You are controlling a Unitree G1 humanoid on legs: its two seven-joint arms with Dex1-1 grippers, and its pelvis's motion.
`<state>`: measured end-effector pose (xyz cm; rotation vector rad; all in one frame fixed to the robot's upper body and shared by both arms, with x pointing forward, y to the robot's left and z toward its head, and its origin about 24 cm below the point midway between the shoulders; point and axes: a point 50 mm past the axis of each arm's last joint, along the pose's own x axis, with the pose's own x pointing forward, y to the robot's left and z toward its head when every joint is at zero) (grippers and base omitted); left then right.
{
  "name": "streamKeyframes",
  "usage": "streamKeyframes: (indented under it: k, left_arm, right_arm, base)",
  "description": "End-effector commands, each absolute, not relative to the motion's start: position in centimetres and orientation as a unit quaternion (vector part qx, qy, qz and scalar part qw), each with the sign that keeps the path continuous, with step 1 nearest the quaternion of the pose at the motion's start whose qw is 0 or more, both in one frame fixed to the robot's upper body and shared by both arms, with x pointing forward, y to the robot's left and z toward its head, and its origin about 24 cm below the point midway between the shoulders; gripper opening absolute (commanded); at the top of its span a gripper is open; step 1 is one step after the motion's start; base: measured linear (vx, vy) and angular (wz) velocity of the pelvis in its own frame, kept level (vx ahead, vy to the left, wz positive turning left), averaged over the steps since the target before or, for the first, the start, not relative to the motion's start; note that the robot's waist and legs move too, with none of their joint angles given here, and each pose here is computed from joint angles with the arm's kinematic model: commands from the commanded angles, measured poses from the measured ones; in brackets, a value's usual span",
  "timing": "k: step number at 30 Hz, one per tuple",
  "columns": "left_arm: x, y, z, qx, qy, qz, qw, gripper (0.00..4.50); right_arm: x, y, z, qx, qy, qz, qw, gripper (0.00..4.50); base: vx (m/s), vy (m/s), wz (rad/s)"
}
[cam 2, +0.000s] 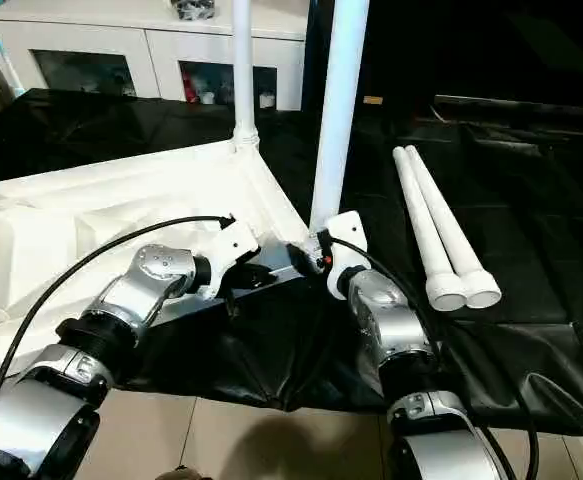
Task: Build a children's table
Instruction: Rotate leg to tighten
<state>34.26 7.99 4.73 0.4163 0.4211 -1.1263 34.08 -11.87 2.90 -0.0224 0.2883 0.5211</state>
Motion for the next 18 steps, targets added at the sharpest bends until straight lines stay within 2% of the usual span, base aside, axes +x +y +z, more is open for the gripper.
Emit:
streamKeyframes:
  k: [1,7,13,15,18]
  left_arm:
    - [33.2,5.1,5.7,0.185,0.141,-0.592,0.772,0.00]
    - [32.7,6.8,5.5,0.195,0.147,-0.628,0.739,0.00]
    - [32.4,9.1,5.6,0.206,0.161,-0.655,0.709,0.00]
    - [32.3,9.8,5.8,0.208,0.166,-0.666,0.697,0.00]
    - [32.1,10.5,5.8,0.213,0.173,-0.676,0.684,0.00]
  right_arm:
    - [33.1,-8.7,2.3,-0.016,0.152,0.351,0.924,4.10]
    - [32.4,-10.2,3.0,-0.040,0.131,0.427,0.894,4.10]
    - [30.6,-12.5,3.6,-0.057,0.139,0.536,0.831,4.10]
    - [29.9,-13.1,3.8,-0.062,0.145,0.569,0.807,3.75]
    - [29.1,-13.5,4.2,-0.055,0.148,0.597,0.787,3.70]
  base:
    - [0.000,0.000,0.00]
    - [0.000,0.000,0.00]
    - [0.000,0.000,0.00]
    - [0.000,0.000,0.00]
    - [0.000,0.000,0.00]
